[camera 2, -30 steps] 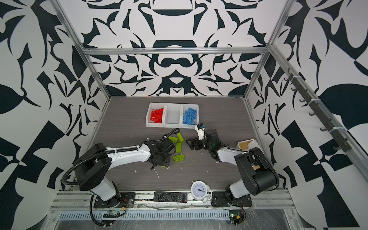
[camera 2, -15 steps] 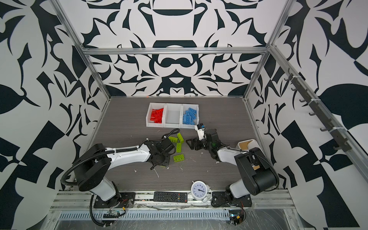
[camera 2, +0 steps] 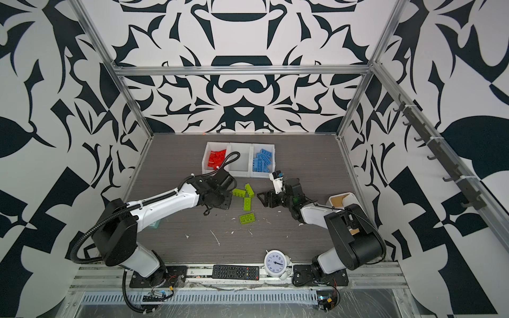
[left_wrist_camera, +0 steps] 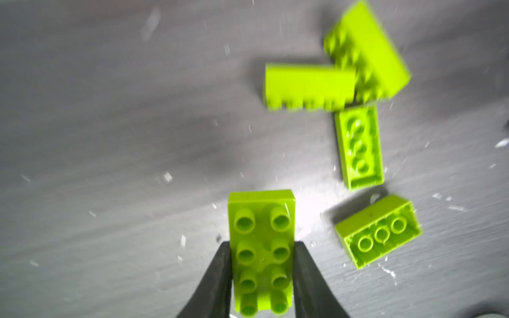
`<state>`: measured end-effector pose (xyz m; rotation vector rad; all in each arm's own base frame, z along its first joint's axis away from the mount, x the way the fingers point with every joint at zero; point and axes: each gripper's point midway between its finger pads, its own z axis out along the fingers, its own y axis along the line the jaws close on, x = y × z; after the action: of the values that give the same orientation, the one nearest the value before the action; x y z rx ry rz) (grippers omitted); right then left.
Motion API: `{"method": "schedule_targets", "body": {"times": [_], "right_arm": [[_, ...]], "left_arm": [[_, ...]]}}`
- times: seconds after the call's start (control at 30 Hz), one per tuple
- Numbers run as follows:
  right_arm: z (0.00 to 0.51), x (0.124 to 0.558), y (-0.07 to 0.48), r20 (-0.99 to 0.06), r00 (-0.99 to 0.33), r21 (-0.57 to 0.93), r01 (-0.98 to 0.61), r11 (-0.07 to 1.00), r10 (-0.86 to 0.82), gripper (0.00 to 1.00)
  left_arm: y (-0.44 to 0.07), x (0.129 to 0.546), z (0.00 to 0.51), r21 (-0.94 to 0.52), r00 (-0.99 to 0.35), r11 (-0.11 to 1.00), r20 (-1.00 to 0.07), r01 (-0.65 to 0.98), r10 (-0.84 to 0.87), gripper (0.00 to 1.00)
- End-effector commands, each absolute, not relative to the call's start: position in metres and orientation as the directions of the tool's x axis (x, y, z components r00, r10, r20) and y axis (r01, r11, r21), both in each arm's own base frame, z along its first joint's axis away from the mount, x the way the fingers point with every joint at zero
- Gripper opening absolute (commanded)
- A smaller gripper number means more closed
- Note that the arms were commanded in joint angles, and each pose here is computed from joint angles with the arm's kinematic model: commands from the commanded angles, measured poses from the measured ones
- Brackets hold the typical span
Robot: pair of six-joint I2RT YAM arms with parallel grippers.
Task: Sort the legos into containers by color
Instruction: 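Lift the lime-green brick and carry it over the empty middle compartment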
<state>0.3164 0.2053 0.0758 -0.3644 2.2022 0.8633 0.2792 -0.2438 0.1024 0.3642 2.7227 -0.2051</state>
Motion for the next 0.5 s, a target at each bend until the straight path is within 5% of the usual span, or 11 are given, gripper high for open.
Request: {"method": "schedule_targets", "body": {"times": [0.0, 0.47], "right_arm": [[0.096, 0.325, 0.212, -0.760, -0.650, 0.458, -0.525, 0.717, 0.009, 0.79], [0.095, 0.325, 0.211, -0.759, -0.651, 0.455, -0.524, 0.720, 0.006, 0.79]], "left_arm": [[-0.256, 0.319, 0.135, -0.089, -0.827, 0.925, -0.485, 0.370, 0.284, 0.33], [-0.307, 0.446, 0.142, -0.076, -0.735, 0.876, -0.582, 0.476, 0.348, 0.34]]}}
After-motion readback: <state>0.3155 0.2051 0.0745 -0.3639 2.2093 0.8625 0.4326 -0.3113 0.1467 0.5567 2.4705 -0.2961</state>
